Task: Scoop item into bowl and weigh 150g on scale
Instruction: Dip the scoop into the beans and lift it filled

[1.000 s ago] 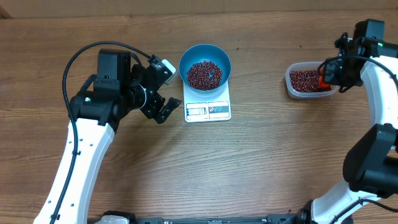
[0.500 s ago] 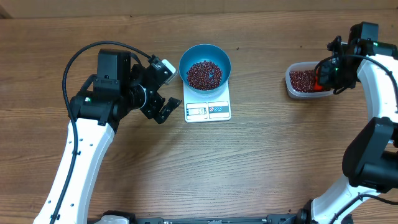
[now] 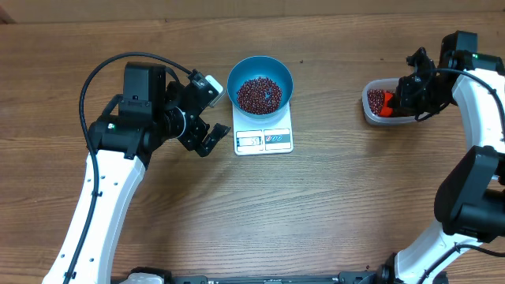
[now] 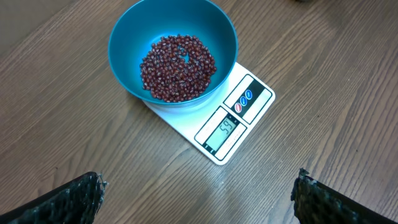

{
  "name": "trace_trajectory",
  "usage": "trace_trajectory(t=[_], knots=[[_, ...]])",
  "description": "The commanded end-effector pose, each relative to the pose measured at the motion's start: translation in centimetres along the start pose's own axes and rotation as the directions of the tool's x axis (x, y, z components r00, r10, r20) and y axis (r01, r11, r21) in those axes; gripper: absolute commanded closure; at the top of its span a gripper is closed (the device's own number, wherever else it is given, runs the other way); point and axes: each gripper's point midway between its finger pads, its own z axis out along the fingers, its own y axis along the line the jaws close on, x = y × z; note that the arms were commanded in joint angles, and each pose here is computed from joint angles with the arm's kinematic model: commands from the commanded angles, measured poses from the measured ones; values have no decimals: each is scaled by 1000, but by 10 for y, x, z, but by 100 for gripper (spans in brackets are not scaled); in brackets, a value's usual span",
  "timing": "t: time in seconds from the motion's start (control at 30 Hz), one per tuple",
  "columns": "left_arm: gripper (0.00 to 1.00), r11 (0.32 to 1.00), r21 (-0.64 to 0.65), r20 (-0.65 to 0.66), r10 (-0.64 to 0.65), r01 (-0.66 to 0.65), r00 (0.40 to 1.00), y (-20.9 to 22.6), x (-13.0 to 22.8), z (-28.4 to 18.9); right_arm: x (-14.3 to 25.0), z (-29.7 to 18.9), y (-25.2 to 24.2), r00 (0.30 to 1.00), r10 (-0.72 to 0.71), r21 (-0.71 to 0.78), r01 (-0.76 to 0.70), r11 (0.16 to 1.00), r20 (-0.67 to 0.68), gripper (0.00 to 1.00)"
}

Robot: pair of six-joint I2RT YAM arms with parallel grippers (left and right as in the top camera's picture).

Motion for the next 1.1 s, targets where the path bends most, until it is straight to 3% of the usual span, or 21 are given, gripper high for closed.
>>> trace_trajectory(t=[0.0,1.07], knots=[[0,1000,-8,18,17,-17,1000,3,-7,-3,0,2,17,1000,-4,-106,5,994,4,96],[0,1000,-8,18,17,-17,1000,3,-7,-3,-7,-52,-33,961,248,-400,-182,898,119,96]])
